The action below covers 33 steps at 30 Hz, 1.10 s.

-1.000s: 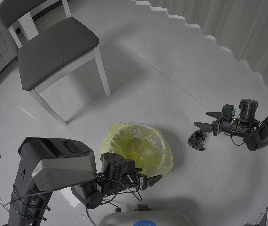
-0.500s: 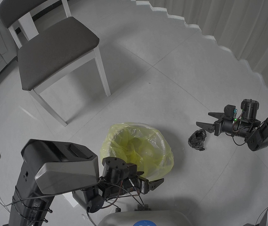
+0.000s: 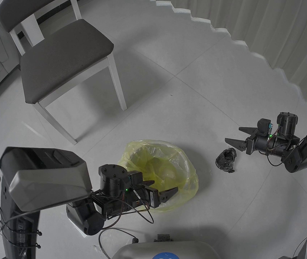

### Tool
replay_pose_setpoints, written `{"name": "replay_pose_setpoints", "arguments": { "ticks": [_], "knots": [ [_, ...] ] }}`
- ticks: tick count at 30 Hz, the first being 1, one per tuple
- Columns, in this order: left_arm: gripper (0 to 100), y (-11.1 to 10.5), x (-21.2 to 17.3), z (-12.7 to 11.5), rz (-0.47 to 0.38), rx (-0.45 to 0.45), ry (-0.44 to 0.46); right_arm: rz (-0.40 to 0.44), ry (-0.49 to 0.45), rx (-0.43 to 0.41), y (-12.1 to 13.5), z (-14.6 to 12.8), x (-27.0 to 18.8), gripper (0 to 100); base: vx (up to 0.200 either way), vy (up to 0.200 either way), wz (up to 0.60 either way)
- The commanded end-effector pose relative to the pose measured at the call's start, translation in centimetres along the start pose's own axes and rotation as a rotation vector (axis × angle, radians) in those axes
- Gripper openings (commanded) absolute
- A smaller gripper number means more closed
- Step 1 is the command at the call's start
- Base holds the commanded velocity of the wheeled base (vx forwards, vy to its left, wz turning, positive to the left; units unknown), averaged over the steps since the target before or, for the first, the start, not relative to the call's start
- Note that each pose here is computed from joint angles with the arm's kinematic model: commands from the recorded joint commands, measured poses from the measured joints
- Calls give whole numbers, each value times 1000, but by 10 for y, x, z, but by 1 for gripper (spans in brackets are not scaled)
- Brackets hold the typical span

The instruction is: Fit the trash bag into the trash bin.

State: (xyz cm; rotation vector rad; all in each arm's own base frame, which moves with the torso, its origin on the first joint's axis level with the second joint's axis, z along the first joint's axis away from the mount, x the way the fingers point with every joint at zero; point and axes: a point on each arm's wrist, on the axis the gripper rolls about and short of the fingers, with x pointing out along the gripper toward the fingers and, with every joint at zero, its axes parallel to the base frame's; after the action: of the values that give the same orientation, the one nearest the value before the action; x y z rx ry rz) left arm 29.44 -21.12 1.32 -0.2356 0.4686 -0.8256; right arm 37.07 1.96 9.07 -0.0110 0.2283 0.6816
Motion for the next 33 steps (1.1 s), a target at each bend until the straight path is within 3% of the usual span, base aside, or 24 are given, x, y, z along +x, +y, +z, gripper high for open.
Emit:
{"name": "replay_pose_setpoints", "arguments": {
  "ticks": [1, 6, 12, 16, 19, 21, 24, 29, 33],
  "knots": [
    [100, -5, -28, 36, 6, 19, -106, 7, -31, -27, 10, 15, -9, 100, 0, 0, 0],
    [100, -12, -65, 74, 22, 56, -235, 21, -78, -60, 29, 38, -26, 100, 0, 0, 0],
    [100, -21, -115, 97, 56, 110, -338, 12, -120, -93, 53, 56, -58, 100, 0, 0, 0],
    [100, -15, -143, 101, 151, 198, -381, 3, -152, -115, 73, 65, -89, 100, 0, 0, 0],
    [100, -18, -160, 105, 224, 214, -427, -10, -175, -131, 85, 67, -111, 100, 0, 0, 0],
    [100, -18, -160, 105, 224, 214, -427, -10, -175, -131, 85, 67, -111, 100, 0, 0, 0],
    [100, -26, -190, 110, 300, 224, -506, -55, -215, -157, 103, 68, -149, 100, 0, 0, 0],
    [100, -25, -220, 111, 375, 249, -561, -112, -248, -174, 119, 67, -184, 100, 0, 0, 0],
    [100, -32, -252, 101, 435, 267, -609, -175, -306, -125, 147, 60, -218, 100, 0, 0, 0]
  ]
}}
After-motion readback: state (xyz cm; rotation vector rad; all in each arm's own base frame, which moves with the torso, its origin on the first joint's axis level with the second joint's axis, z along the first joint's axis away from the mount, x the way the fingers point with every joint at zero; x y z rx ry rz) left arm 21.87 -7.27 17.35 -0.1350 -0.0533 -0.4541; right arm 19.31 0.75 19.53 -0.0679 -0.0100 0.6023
